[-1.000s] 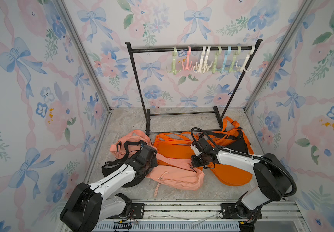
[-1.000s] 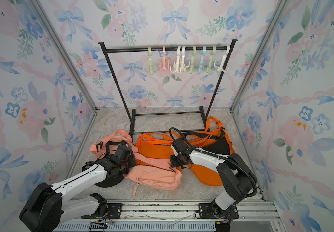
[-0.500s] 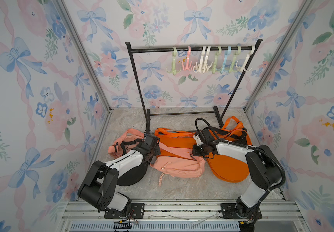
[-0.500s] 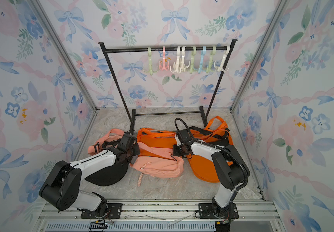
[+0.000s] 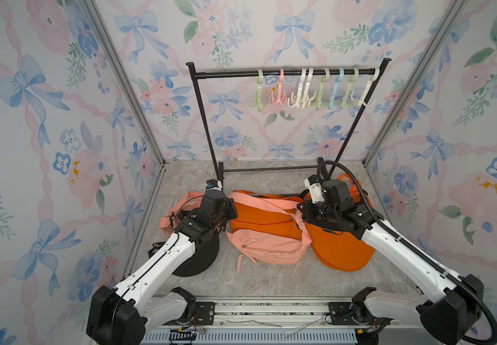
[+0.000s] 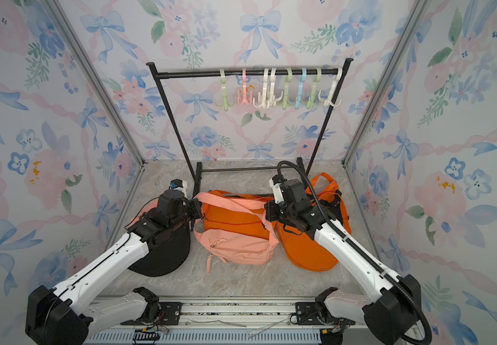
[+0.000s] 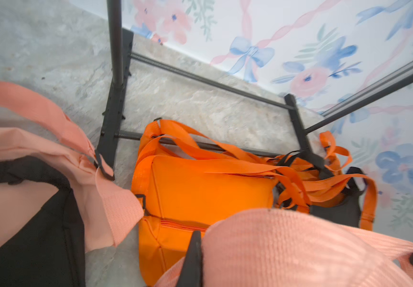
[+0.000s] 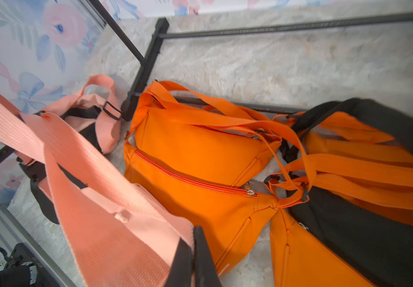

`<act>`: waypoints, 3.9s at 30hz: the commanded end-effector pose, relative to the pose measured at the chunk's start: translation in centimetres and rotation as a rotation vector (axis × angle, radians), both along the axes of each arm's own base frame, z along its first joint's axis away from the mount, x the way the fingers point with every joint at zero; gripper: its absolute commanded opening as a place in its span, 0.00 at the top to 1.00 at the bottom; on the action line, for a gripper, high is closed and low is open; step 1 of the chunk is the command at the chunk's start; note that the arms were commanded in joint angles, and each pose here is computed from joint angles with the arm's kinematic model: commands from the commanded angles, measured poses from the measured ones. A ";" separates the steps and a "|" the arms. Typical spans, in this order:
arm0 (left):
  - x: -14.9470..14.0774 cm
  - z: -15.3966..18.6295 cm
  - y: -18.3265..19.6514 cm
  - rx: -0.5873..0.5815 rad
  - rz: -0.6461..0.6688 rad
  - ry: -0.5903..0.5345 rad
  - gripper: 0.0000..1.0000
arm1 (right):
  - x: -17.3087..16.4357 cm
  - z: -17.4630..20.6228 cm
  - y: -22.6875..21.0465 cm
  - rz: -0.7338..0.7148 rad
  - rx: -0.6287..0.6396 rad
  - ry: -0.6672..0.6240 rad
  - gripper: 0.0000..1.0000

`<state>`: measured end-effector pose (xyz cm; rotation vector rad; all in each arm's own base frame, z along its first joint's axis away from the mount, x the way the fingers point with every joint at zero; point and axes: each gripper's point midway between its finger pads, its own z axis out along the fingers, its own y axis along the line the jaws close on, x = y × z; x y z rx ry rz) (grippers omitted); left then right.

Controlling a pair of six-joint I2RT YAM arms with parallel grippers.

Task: Take the bag off the hook
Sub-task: Place the bag inside the bag.

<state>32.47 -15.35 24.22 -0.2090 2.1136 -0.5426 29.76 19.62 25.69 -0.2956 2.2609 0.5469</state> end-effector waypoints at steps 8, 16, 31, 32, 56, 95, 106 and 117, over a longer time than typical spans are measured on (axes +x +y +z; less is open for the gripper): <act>-5.1 4.2 3.4 0.063 0.123 -0.087 1.00 | -8.5 6.1 -6.7 -0.168 -0.142 -0.098 1.00; -8.3 7.9 3.9 0.010 0.123 -0.196 1.00 | -10.7 7.7 -7.6 -0.196 -0.093 -0.176 1.00; -6.6 -9.5 9.6 0.149 0.400 0.133 1.00 | -6.4 -11.7 -3.6 -0.249 -0.161 0.181 1.00; -6.5 -10.1 9.9 0.138 0.406 0.144 1.00 | -6.3 -12.8 -3.6 -0.254 -0.181 0.199 1.00; -4.2 -17.9 10.3 0.252 0.464 0.405 0.19 | -3.8 -22.1 -5.8 -0.253 -0.372 0.307 0.46; -3.7 -11.6 7.3 0.127 0.360 0.310 0.02 | -4.7 -12.1 -4.3 -0.148 -0.154 0.035 0.25; -3.1 -11.9 2.3 0.134 0.238 0.345 0.02 | -3.6 -13.4 -1.1 -0.110 -0.217 0.062 0.03; -2.6 -9.0 1.6 0.096 0.187 0.289 0.02 | -2.4 -4.0 2.3 0.007 -0.072 -0.037 0.00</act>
